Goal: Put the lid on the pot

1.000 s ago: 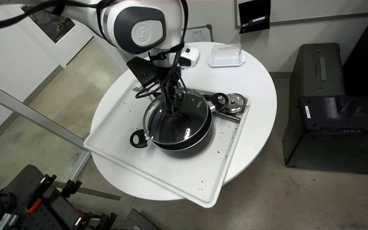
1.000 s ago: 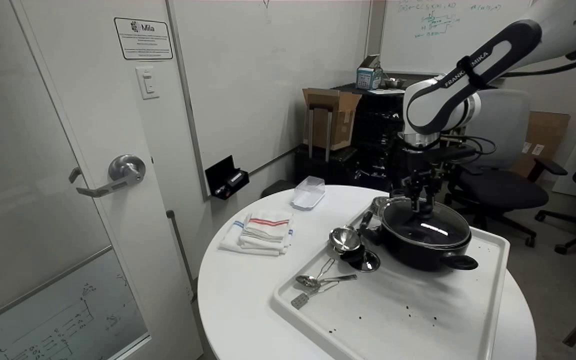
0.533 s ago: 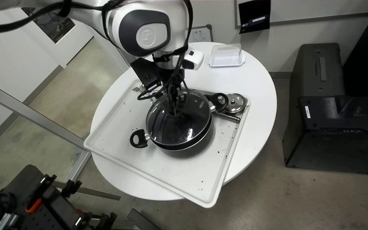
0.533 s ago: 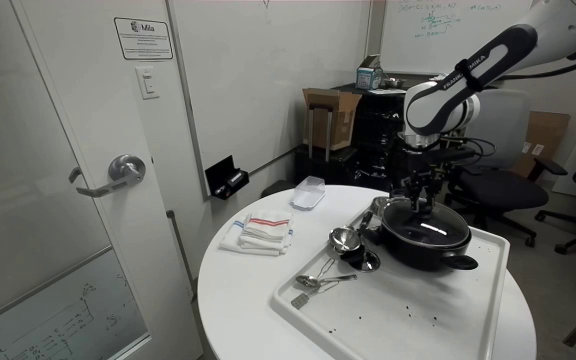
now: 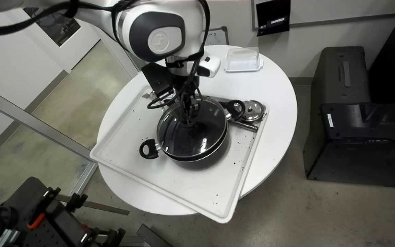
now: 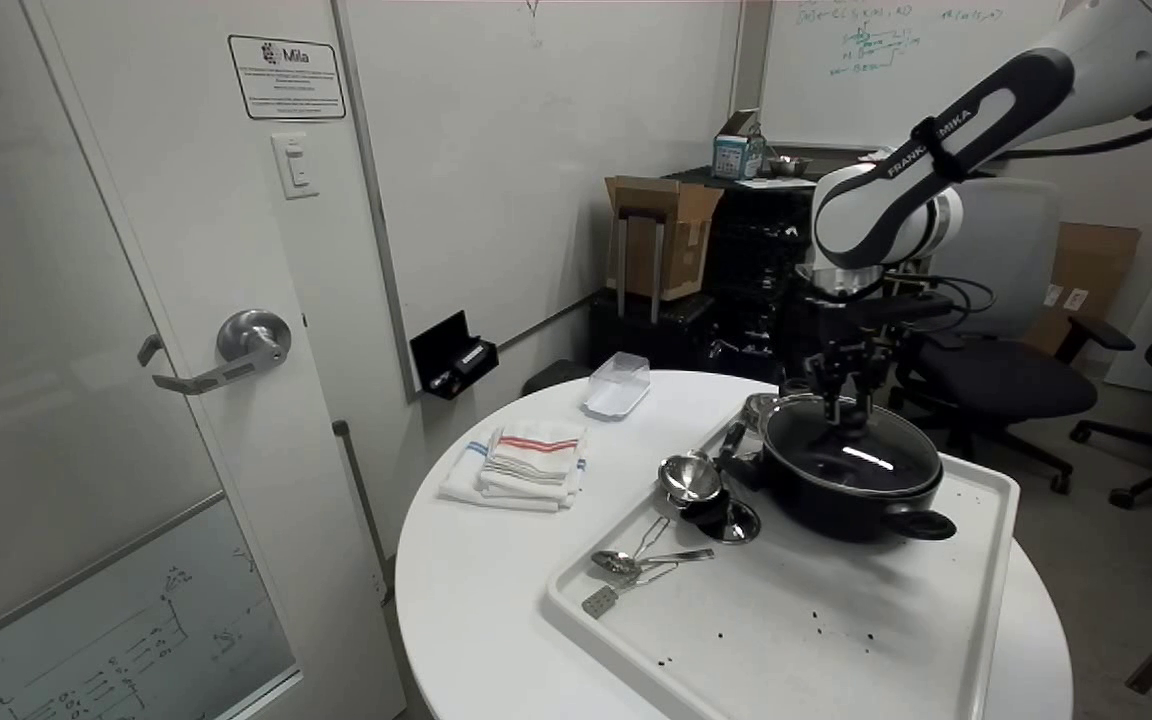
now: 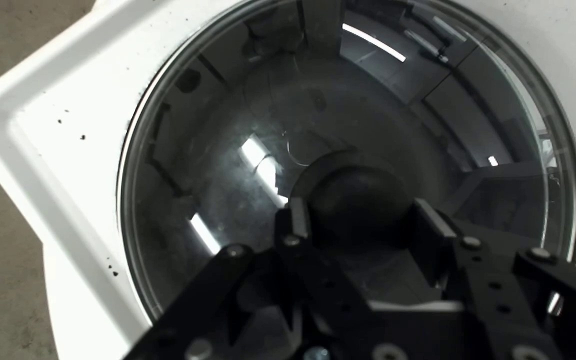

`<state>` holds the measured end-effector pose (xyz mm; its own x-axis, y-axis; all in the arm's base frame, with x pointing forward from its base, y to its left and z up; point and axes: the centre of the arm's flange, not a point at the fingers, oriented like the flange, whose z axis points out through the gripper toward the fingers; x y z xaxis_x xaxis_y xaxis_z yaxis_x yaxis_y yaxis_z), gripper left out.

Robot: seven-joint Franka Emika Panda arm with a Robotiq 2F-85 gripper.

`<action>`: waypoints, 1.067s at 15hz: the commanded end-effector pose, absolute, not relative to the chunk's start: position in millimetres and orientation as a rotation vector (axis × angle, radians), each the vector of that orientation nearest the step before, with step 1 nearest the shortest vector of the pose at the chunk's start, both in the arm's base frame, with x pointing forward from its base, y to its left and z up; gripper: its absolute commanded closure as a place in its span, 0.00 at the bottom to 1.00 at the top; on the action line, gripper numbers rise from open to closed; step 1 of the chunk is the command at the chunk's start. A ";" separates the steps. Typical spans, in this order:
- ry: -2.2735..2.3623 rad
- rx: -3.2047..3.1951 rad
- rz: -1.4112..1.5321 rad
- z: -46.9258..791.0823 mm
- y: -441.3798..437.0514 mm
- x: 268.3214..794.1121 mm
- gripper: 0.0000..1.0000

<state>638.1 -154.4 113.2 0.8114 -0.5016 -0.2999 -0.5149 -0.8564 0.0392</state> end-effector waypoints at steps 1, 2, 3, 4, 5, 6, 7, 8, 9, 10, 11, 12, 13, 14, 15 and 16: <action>0.883 -2.897 0.515 114.0 -159.6 640.8 0.75; 0.888 -2.884 0.525 113.5 -160.6 639.7 0.75; 0.897 -2.880 0.529 112.7 -161.9 638.2 0.75; 0.906 -2.876 0.533 111.9 -163.8 636.7 0.75; 0.912 -2.871 0.538 111.6 -165.1 636.1 0.75; 0.918 -2.866 0.539 111.5 -166.6 635.7 0.75; 0.925 -2.863 0.536 111.9 -168.2 635.4 0.75; 0.935 -2.860 0.534 111.9 -170.7 635.2 0.75; 0.942 -2.857 0.536 111.6 -172.7 634.8 0.75; 0.947 -2.855 0.536 111.5 -174.0 634.6 0.75; 0.953 -2.855 0.536 110.9 -175.8 634.0 0.75; 0.962 -2.853 0.538 109.7 -177.3 633.4 0.75; 0.969 -2.852 0.535 110.5 -177.3 634.1 0.75; 0.973 -2.851 0.535 110.4 -177.3 634.4 0.75; 0.975 -2.850 0.534 110.5 -177.2 634.9 0.75; 0.974 -2.854 0.529 111.2 -176.5 635.5 0.75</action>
